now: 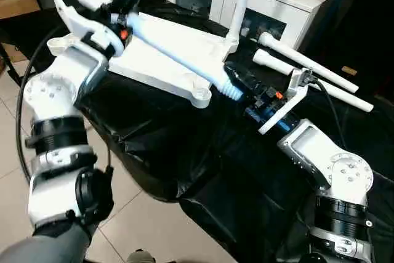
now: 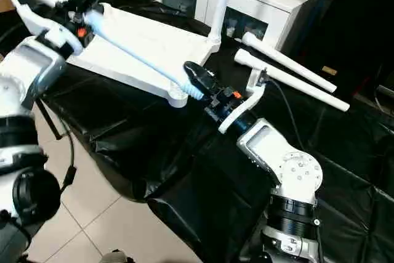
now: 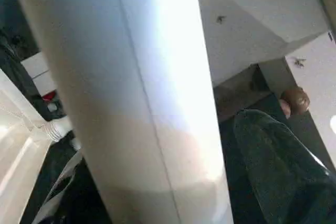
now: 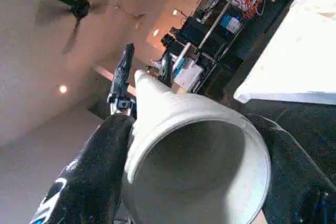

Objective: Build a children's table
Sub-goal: Move to table

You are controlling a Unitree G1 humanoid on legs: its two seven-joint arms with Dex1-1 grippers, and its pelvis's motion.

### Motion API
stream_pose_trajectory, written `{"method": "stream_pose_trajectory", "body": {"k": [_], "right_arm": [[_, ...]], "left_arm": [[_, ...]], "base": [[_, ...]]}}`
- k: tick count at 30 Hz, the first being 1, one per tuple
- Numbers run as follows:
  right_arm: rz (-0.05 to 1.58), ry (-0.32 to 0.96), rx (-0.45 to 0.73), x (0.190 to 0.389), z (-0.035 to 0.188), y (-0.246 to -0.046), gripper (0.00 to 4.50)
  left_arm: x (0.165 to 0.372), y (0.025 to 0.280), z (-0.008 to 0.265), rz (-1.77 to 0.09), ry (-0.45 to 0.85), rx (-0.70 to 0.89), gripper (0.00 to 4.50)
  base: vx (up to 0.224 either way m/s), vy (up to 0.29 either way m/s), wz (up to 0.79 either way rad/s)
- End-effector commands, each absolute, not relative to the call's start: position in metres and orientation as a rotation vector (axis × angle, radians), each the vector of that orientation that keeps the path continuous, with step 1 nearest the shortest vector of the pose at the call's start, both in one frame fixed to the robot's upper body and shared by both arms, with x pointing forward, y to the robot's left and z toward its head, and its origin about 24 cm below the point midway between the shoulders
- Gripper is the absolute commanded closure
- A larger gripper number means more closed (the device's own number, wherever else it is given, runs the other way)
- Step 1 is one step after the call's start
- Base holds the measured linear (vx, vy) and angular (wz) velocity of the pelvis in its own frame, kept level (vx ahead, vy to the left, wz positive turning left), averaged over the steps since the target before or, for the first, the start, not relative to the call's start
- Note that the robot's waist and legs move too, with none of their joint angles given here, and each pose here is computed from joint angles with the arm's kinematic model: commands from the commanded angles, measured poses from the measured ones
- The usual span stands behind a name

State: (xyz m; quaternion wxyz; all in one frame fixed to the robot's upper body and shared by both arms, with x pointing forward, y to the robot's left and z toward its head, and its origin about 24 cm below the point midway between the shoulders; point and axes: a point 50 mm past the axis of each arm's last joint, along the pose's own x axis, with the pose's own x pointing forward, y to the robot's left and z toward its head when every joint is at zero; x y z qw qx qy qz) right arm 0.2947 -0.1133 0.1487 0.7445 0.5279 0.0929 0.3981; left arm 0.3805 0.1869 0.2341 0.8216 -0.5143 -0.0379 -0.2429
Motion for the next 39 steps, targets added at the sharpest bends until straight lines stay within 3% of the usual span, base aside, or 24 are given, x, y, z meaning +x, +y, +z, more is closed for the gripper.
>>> {"method": "stream_pose_trajectory", "body": {"k": [1, 5, 9, 27, 34, 39], "right_arm": [[0.89, 0.191, 1.161, 0.292, 0.15, -0.114, 1.6], [0.843, 0.169, 1.203, 0.296, 0.151, -0.117, 1.6], [0.786, 0.144, 1.266, 0.301, 0.151, -0.121, 1.6], [0.71, 0.04, 1.485, 0.312, 0.162, -0.137, 1.62], [0.629, 0.025, 1.488, 0.318, 0.162, -0.143, 1.62], [0.615, 0.05, 1.402, 0.318, 0.161, -0.143, 1.62]], "left_arm": [[0.383, 0.184, 0.243, -0.559, -0.1, -1.191, 0.83], [0.38, 0.181, 0.247, -0.665, -0.106, -1.308, 0.44], [0.378, 0.178, 0.245, -0.69, -0.086, -1.299, 0.03], [0.372, 0.159, 0.232, -0.764, -0.029, -1.338, 0.0], [0.367, 0.153, 0.226, -0.762, -0.009, -1.23, 0.0], [0.363, 0.155, 0.221, -0.737, -0.031, -1.168, 0.0]], "base": [[0.0, 0.0, 0.0], [0.0, 0.0, 0.0], [0.0, 0.0, 0.0], [0.0, 0.0, 0.0], [0.0, 0.0, 0.0], [0.0, 0.0, 0.0]]}}
